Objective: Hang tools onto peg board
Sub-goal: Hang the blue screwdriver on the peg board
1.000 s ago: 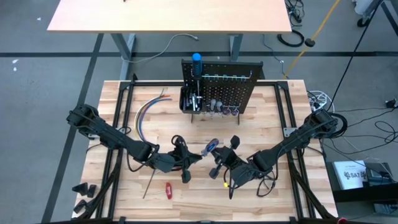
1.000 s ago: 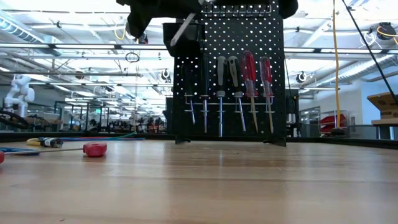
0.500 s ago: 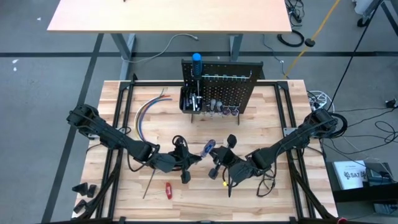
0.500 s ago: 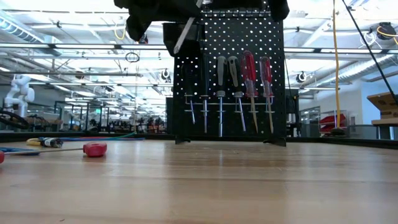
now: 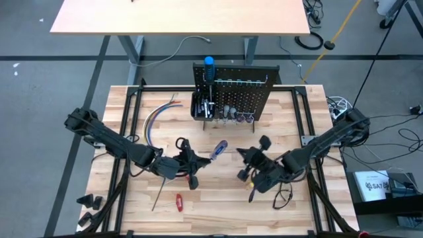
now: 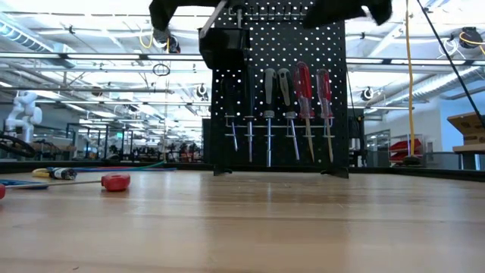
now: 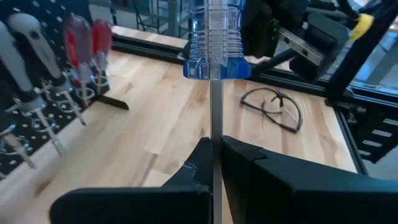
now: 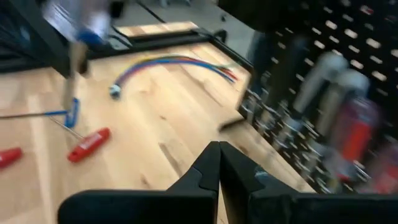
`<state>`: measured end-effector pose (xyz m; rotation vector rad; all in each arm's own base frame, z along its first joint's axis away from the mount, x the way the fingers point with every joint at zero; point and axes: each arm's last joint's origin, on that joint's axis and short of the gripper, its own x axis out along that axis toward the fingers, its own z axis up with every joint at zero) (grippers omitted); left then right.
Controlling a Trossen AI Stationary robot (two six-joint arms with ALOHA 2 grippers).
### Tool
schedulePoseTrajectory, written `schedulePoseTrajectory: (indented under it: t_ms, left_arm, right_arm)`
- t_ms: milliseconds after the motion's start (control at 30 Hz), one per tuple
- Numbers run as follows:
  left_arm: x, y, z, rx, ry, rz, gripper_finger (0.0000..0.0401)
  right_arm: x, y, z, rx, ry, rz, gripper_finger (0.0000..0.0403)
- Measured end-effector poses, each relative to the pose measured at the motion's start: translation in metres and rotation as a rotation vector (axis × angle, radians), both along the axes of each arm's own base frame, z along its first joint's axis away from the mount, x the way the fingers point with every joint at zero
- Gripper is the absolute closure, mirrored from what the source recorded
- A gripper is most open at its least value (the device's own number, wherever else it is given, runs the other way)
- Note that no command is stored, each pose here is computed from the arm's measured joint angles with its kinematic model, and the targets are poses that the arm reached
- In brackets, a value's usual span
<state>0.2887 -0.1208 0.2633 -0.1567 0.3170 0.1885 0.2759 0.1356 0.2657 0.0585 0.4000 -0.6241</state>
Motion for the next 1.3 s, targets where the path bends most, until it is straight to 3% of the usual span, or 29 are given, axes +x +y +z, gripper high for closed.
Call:
schedulePoseTrajectory:
  t_ms: [267,733,1100,1300]
  left_arm:
    - [-0.001,0.005,0.007,0.036,-0.030,0.049,0.0389]
    - [0.010,0.023,0.026,0.129,-0.187,0.084,0.0389]
    - [0.021,0.062,0.042,0.341,-0.263,0.183,0.0389]
    - [0.026,0.092,0.050,0.356,-0.330,0.239,0.0389]
  right_arm:
    - [-0.028,-0.003,-0.002,-0.003,0.009,-0.115,0.0403]
    - [-0.030,-0.004,-0.004,0.000,0.043,-0.111,0.0403]
    - [-0.032,-0.006,-0.019,-0.096,0.172,-0.119,0.0403]
    - [-0.037,-0.016,-0.024,-0.175,0.220,-0.176,0.0403]
